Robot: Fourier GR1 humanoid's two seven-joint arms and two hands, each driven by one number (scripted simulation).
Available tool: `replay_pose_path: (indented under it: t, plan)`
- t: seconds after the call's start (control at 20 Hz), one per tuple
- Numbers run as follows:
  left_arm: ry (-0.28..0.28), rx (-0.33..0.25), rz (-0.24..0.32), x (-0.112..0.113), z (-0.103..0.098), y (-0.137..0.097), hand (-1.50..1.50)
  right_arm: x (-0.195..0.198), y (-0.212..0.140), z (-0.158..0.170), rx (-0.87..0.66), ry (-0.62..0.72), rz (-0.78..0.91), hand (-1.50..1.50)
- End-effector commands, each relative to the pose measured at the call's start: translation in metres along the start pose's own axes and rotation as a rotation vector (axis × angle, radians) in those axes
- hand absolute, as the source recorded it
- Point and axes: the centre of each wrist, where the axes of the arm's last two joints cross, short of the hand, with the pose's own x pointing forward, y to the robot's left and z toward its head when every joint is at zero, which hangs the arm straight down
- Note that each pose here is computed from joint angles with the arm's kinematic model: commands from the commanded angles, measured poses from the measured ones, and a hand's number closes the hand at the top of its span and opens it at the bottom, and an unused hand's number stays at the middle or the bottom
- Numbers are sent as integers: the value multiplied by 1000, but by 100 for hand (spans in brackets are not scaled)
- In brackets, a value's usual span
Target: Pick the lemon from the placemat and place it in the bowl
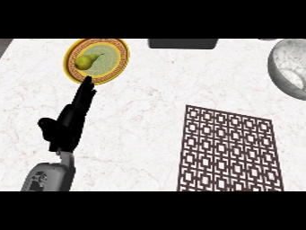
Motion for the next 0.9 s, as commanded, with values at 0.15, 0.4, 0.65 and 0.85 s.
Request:
replay_pose_path:
  t: [0.15,0.4,0.65,0.85]
  plan:
    - [-7,-14,-8,5,1,3,0,-34,-1,-23,1,58,248,150]
    - [-19,-21,-8,10,4,-12,0,-94,22,-30,-39,107,264,150]
    - [-12,-26,-11,-5,-4,-3,0,-131,32,-31,-47,153,333,150]
    - [-27,-25,-9,-5,-2,2,0,-149,33,-29,-33,185,342,150]
